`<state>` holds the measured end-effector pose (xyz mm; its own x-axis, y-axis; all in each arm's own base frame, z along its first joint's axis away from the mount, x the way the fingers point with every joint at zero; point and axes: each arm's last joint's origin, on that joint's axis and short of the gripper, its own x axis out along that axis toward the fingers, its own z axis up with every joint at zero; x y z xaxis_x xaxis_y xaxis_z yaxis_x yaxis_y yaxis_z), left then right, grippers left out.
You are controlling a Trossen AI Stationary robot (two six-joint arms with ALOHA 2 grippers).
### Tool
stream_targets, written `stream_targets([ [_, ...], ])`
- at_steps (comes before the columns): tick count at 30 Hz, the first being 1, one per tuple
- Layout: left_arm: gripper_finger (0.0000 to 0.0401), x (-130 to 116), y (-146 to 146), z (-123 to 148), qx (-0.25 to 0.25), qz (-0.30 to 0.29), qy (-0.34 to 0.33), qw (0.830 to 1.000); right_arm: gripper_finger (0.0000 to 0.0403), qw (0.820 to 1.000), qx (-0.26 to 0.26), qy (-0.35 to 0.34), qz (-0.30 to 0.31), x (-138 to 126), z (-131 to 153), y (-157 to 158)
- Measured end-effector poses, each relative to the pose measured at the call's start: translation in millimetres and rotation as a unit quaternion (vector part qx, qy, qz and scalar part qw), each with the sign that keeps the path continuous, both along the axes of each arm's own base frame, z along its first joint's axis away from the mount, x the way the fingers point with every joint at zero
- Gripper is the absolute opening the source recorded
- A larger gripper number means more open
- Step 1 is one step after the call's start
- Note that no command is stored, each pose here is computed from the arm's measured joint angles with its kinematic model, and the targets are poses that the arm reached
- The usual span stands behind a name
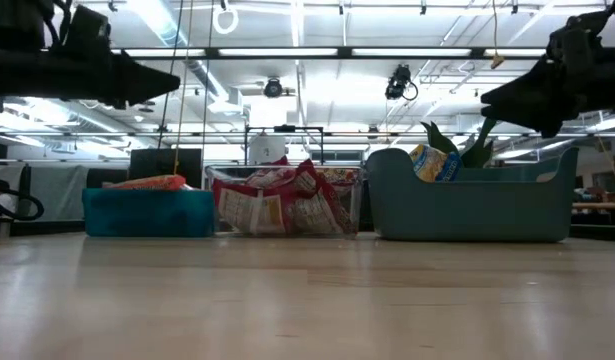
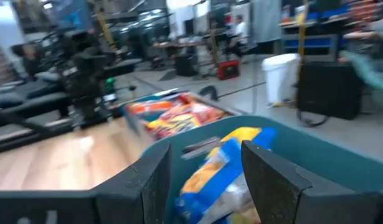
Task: Sort Maruchan noodles
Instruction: Return to Home Position
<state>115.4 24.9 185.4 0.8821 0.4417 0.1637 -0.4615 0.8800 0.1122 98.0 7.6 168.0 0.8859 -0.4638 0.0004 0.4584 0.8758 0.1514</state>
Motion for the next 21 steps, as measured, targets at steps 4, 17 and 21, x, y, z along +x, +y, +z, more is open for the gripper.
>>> stream_targets([
  [4,0.0141,0,0,0,0.018,0.007,0.009,1.0,0.0199,1.0,-0.013,-0.005,-0.022,-3,2,-1],
  [17,0.0141,-15,-10,2,0.051,-0.077,-0.003,0.996,0.0199,0.994,0.009,-0.004,-0.112,-18,16,-2],
  [21,0.0141,-14,-10,-2,-0.003,-0.09,-0.003,0.996,0.0199,0.993,0.023,-0.017,-0.113,-18,17,-3],
])
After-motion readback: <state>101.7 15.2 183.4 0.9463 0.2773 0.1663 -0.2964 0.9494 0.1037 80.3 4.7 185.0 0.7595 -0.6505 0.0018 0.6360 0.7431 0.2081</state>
